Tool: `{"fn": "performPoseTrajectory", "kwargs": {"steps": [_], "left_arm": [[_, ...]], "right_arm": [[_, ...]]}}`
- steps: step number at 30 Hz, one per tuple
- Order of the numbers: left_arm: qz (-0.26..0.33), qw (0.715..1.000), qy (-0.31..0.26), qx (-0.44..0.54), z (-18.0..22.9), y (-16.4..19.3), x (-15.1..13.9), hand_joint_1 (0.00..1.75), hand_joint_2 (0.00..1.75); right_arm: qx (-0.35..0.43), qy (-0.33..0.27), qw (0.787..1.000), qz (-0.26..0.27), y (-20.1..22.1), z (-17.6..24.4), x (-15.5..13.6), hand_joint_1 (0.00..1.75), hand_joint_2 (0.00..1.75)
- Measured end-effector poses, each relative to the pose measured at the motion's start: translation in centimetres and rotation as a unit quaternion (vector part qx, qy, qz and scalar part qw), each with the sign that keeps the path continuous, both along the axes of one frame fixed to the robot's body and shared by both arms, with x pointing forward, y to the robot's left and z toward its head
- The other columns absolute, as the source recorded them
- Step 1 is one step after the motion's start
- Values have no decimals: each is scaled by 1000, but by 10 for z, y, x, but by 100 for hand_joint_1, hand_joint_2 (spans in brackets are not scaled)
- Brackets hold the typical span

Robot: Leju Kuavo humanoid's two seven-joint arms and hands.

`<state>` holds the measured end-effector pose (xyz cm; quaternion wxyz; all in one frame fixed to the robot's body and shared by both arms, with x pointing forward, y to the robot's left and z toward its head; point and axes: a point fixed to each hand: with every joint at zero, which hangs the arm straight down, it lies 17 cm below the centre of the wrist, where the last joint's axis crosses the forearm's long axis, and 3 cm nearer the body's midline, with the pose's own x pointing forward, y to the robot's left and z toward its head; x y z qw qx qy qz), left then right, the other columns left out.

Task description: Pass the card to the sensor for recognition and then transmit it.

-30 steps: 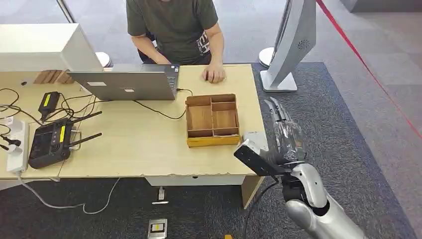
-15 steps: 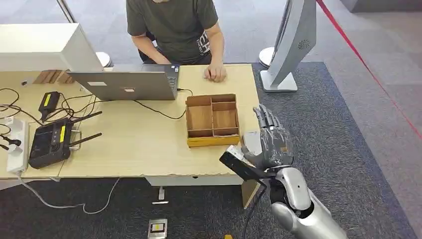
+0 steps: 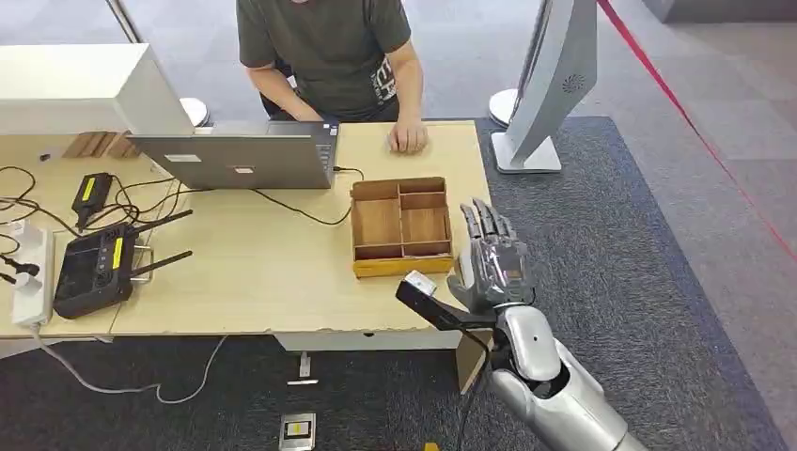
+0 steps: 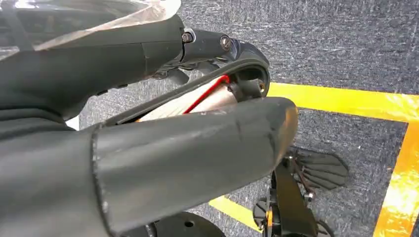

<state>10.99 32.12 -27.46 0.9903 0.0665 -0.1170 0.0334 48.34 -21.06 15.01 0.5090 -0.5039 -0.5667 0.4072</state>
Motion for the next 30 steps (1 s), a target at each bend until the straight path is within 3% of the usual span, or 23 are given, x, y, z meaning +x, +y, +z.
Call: {"fn": "performPoseTrajectory", "kwargs": {"steps": [14, 30], "left_arm": [[3, 1000, 3, -1, 0, -1, -1, 0, 0], [20, 1000, 5, 1, -1, -4, -2, 0, 0]], "right_arm": [[-34, 17, 999, -20, 1, -19, 8, 0, 175], [-82, 6, 996, 17, 52, -18, 20, 0, 175]]}}
